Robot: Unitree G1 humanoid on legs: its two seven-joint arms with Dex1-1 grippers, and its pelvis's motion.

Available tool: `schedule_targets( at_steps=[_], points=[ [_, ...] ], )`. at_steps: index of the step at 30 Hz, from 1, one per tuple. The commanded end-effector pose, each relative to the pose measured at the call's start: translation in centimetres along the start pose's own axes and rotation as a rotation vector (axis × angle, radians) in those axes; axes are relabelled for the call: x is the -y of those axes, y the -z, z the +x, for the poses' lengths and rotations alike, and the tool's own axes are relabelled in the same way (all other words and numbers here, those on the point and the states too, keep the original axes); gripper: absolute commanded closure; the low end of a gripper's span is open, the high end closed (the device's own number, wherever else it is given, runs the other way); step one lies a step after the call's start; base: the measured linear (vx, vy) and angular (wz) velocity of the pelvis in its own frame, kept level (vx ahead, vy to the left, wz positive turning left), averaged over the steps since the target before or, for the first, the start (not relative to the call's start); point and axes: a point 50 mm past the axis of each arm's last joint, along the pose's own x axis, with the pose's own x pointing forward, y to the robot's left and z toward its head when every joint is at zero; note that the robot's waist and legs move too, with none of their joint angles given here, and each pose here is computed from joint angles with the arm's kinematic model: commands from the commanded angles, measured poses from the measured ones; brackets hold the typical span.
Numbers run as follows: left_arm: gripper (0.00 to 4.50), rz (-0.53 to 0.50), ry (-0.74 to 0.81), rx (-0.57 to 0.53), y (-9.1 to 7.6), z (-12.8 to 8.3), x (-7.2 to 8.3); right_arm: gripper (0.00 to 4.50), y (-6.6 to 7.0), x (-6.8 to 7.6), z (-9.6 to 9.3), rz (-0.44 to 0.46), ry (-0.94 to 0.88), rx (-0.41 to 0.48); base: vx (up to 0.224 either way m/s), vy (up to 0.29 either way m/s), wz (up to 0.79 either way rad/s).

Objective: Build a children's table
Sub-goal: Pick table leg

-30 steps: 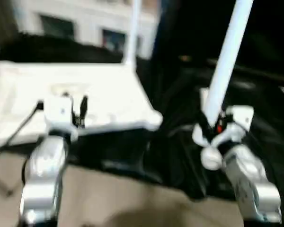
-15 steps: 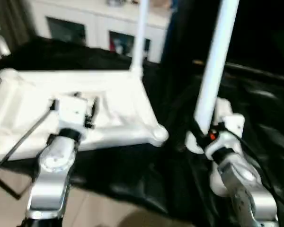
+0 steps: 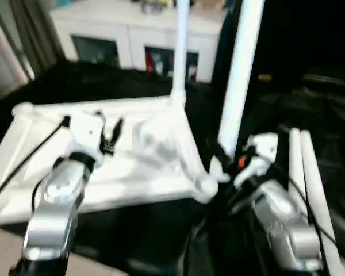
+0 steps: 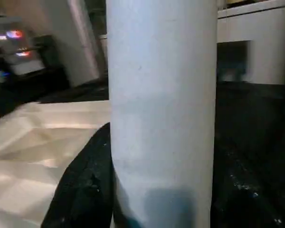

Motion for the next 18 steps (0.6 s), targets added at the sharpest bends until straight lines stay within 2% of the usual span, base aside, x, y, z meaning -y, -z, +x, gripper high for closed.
schedule_targets(
  at_steps=[1, 2, 4, 5, 6, 9, 10, 11, 14, 15, 18],
  points=[
    [1.76, -0.107, 0.13, 0.024, -0.2, 1.1, 1.3, 2.57, -0.6, 0.1, 0.3, -0.015, -0.055, -0.017, 0.0, 0.0, 0.0],
    [1.76, -0.148, 0.175, 0.013, -0.3, 1.6, 1.9, 2.57, -0.7, 0.4, 0.5, -0.005, -0.071, -0.033, -0.068, -0.016, 0.19],
    [1.76, -0.164, 0.225, 0.017, -0.8, 2.1, 2.5, 2.57, -0.8, 0.7, 0.6, -0.009, -0.083, -0.051, -0.071, -0.023, 0.19],
    [1.49, -0.271, 0.334, 0.024, -1.9, 3.0, 3.6, 2.57, -1.2, 1.0, 1.0, 0.036, -0.136, -0.067, -0.073, -0.017, 0.08],
    [1.42, -0.271, 0.334, 0.024, -1.9, 3.0, 3.6, 2.57, -1.2, 1.0, 1.0, 0.036, -0.136, -0.067, -0.073, -0.017, 0.08],
    [1.42, -0.352, 0.471, 0.024, -3.2, 3.7, 4.8, 2.57, -1.6, 1.1, 1.5, 0.074, -0.218, -0.076, -0.02, 0.0, 0.01],
    [1.39, -0.416, 0.581, 0.019, -4.0, 3.9, 5.7, 2.57, -2.0, 1.3, 1.6, 0.115, -0.277, -0.081, 0.0, 0.0, 0.0],
    [1.08, -0.497, 0.719, 0.018, -5.0, 4.2, 6.6, 2.57, -2.4, 1.5, 1.7, 0.167, -0.348, -0.087, 0.0, 0.0, 0.0],
    [1.02, -0.617, 0.867, 0.026, -6.2, 4.4, 7.6, 2.57, -2.0, 1.7, 1.1, 0.218, -0.46, -0.139, 0.0, 0.0, 0.0],
    [0.91, -0.617, 0.867, 0.026, -6.2, 4.4, 7.6, 2.57, -2.0, 1.7, 1.1, 0.218, -0.46, -0.139, 0.0, 0.0, 0.0],
    [0.62, -0.683, 1.003, 0.027, -7.5, 4.6, 8.9, 2.57, -2.1, 1.2, 0.3, 0.252, -0.576, -0.191, 0.0, 0.0, 0.0]
  ],
)
